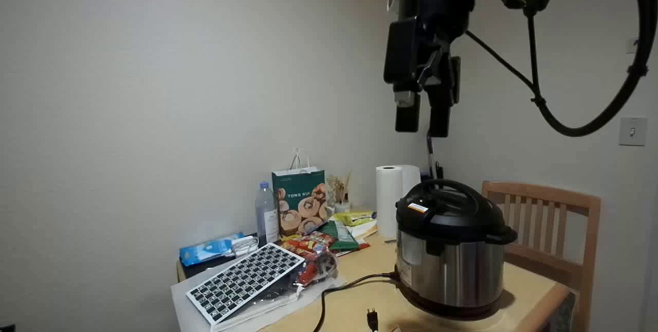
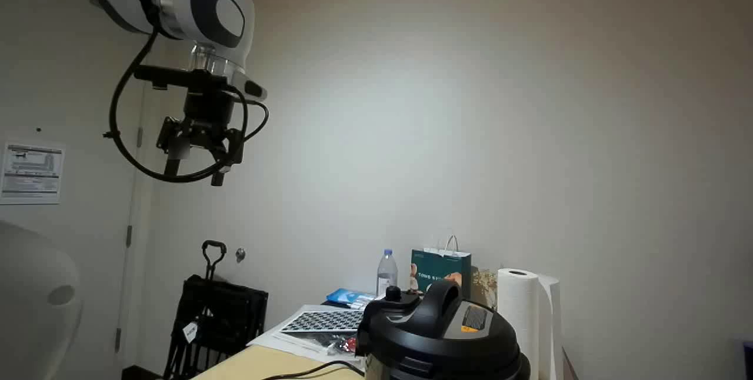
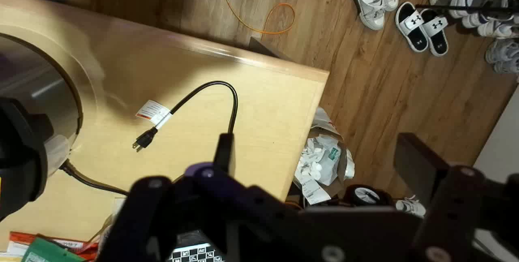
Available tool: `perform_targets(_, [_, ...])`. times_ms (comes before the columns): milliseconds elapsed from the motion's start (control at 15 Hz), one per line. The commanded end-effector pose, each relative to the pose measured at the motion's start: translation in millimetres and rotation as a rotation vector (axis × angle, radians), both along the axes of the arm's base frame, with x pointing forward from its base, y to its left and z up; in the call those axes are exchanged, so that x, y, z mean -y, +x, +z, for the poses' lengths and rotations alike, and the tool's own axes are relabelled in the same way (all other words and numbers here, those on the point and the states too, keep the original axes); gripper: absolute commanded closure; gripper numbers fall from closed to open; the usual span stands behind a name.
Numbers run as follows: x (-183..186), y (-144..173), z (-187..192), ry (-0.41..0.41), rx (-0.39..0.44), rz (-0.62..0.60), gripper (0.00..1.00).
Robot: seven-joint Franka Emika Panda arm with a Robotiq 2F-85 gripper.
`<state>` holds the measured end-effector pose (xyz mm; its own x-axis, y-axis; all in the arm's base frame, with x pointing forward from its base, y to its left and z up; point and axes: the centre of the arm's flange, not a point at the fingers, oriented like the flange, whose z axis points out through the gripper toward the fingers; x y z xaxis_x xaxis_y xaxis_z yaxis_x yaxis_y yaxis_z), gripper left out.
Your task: Put the black cable on the rice cooker
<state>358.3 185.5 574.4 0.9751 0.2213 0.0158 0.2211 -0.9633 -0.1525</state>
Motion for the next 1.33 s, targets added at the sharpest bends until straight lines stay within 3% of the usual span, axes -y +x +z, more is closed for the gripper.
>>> perform_targets(0, [0.0, 0.0, 0.0, 0.000, 0.000, 0.000, 0.00])
perform_targets(400, [1.1, 1.6, -3.0, 0.002, -0.009, -0.003, 0.00])
perform_targets(1133, [28.0, 41.3, -98.7, -0.039, -0.179, -0.110, 0.00])
perform_targets(1267, [27.9, 37.7, -92.5, -0.038, -0.180, -0.084, 0.00])
